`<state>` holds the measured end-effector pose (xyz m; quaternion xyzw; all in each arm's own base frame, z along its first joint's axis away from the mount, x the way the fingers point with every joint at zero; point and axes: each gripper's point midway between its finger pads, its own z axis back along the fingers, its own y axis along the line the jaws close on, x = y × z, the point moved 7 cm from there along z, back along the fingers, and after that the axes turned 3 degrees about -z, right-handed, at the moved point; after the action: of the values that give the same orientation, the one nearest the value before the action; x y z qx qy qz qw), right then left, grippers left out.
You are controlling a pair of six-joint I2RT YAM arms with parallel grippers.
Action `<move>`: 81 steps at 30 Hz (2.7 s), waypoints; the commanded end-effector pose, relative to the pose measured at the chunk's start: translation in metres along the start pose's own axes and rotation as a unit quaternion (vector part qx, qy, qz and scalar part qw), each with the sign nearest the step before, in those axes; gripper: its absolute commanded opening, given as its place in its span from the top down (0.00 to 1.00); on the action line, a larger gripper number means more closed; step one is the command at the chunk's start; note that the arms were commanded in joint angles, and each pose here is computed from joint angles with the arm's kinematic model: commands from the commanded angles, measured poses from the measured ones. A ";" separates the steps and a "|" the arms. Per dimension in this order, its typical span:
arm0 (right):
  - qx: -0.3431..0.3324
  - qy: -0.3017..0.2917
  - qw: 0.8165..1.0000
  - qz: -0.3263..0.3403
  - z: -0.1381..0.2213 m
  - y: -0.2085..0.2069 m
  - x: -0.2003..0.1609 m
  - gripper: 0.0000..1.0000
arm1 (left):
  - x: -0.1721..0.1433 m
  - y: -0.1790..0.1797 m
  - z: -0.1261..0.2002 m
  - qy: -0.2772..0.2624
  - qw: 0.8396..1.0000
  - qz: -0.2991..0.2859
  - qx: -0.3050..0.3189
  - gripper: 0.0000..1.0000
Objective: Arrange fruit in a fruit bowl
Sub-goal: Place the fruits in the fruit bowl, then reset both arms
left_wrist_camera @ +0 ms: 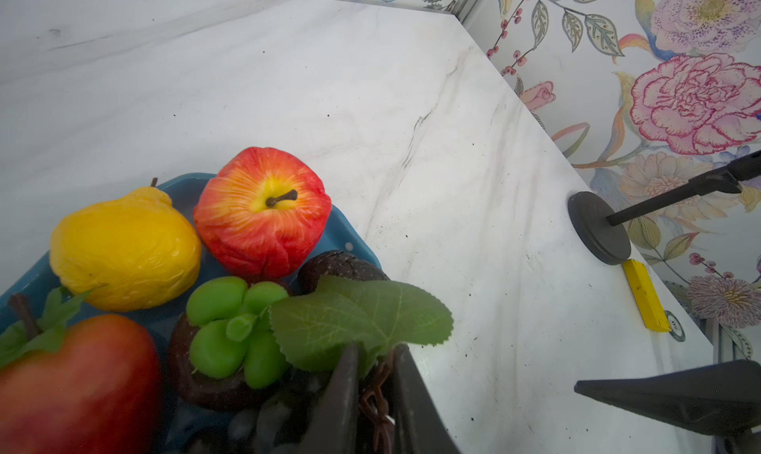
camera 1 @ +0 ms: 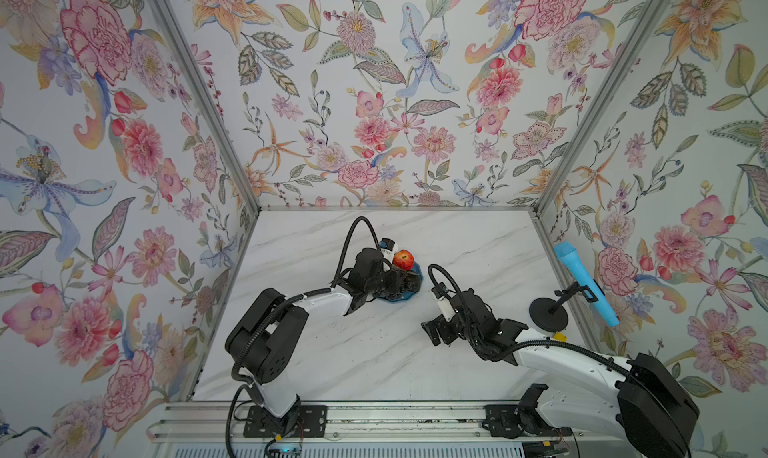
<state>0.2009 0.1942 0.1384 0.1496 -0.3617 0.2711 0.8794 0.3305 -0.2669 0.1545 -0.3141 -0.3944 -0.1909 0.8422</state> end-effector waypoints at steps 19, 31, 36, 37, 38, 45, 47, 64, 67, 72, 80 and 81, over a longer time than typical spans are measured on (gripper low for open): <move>-0.004 -0.059 0.997 -0.052 0.030 -0.022 0.020 0.01 | 0.059 0.003 0.086 -0.129 0.986 -0.036 0.104 0.45; -0.014 -0.096 0.990 -0.098 0.045 -0.042 0.038 0.01 | 0.059 0.052 0.136 -0.182 0.947 -0.018 0.266 0.26; -0.054 -0.131 0.980 -0.137 0.060 -0.071 0.050 0.01 | 0.048 0.075 0.167 -0.227 0.904 -0.004 0.362 0.11; -0.062 -0.138 0.977 -0.147 0.063 -0.078 0.052 0.01 | 0.046 0.077 0.172 -0.240 0.896 -0.004 0.375 0.01; -0.072 -0.144 0.974 -0.159 0.066 -0.085 0.054 0.01 | 0.044 0.078 0.178 -0.252 0.887 -0.005 0.387 0.01; -0.120 -0.182 0.954 -0.204 0.080 -0.118 0.057 0.01 | 0.028 0.088 0.213 -0.317 0.822 -0.009 0.472 0.01; -0.129 -0.192 0.950 -0.211 0.084 -0.124 0.057 0.01 | 0.021 0.087 0.222 -0.339 0.808 -0.025 0.482 0.01; -0.266 -0.280 0.904 -0.183 0.108 -0.149 0.036 0.01 | -0.041 0.099 0.246 -0.353 0.709 -0.179 0.583 0.01; -0.285 -0.281 0.901 -0.167 0.110 -0.151 0.031 0.01 | -0.044 0.104 0.239 -0.333 0.712 -0.194 0.587 0.01; -0.294 -0.283 0.902 -0.142 0.112 -0.149 0.025 0.01 | -0.046 0.113 0.238 -0.330 0.716 -0.193 0.584 0.01; -0.313 -0.290 0.898 -0.108 0.112 -0.148 0.013 0.01 | -0.048 0.120 0.242 -0.336 0.715 -0.179 0.587 0.01; -0.318 -0.289 0.896 -0.108 0.112 -0.149 0.013 0.01 | -0.049 0.120 0.244 -0.335 0.713 -0.175 0.590 0.01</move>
<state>0.2334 0.0320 0.2107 -0.0014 -0.6324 -0.0101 0.7746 0.2457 -0.0151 0.1509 0.3176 -0.6425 -0.0223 0.6970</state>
